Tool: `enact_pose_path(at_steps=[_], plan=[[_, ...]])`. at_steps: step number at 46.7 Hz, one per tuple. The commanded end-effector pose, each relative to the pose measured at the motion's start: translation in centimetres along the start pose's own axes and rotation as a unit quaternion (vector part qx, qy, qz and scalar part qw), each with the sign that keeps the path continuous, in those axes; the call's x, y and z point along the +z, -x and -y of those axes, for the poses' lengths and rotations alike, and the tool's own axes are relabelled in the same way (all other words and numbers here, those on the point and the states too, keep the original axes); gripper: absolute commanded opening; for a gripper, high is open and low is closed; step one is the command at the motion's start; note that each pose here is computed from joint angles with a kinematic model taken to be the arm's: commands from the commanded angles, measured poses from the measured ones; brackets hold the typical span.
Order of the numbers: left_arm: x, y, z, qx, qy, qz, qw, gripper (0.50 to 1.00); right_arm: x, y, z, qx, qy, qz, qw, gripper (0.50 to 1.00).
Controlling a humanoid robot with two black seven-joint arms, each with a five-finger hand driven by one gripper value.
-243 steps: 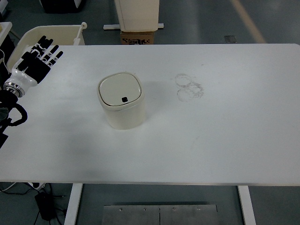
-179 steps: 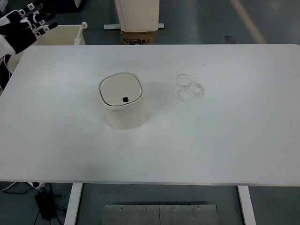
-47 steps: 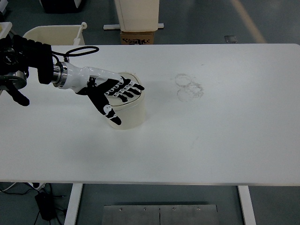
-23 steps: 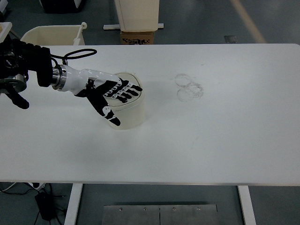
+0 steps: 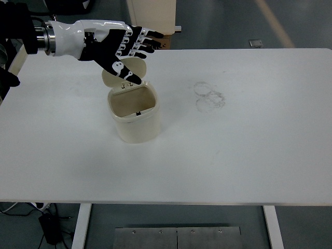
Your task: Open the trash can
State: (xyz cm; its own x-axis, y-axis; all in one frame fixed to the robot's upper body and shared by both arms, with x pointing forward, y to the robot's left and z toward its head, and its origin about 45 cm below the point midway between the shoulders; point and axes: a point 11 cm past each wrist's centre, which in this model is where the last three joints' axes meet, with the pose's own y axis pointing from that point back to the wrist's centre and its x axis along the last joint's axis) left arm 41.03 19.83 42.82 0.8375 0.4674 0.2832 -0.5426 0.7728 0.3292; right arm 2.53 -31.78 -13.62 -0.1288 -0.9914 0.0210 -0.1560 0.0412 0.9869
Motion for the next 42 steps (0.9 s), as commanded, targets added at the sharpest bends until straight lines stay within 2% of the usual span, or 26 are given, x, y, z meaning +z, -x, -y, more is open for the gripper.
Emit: enact_pose_path(at_steps=[1, 11, 20, 24, 33, 42], plan=[[1.1, -1.6, -1.1, 0.024, 0.05, -0.042, 0.998, 1.0, 0.0, 0.0, 0.0, 0.0, 0.0, 0.0, 1.0, 0.993], [0.7, -6.6, -4.1, 0.099, 0.136, -0.139, 0.976, 1.0, 0.0, 0.0, 0.0, 0.0, 0.0, 0.0, 1.0, 0.993], [-1.7, -8.6, -6.0, 0.138, 0.195, -0.219, 0.946, 1.0, 0.0, 0.0, 0.0, 0.0, 0.0, 0.0, 1.0, 0.993], [-3.0, -9.9, -7.2, 0.17, 0.234, -0.247, 0.925, 1.0, -0.1, 0.0, 0.0, 0.0, -0.001, 0.0, 1.0, 0.993], [-7.0, -12.5, -10.6, 0.232, 0.283, -0.34, 0.866, 1.0, 0.0, 0.0, 0.0, 0.0, 0.0, 0.0, 1.0, 0.993], [-10.2, -14.0, -12.6, 0.274, 0.302, -0.394, 0.824, 1.0, 0.0, 0.0, 0.0, 0.0, 0.0, 0.0, 1.0, 0.993]])
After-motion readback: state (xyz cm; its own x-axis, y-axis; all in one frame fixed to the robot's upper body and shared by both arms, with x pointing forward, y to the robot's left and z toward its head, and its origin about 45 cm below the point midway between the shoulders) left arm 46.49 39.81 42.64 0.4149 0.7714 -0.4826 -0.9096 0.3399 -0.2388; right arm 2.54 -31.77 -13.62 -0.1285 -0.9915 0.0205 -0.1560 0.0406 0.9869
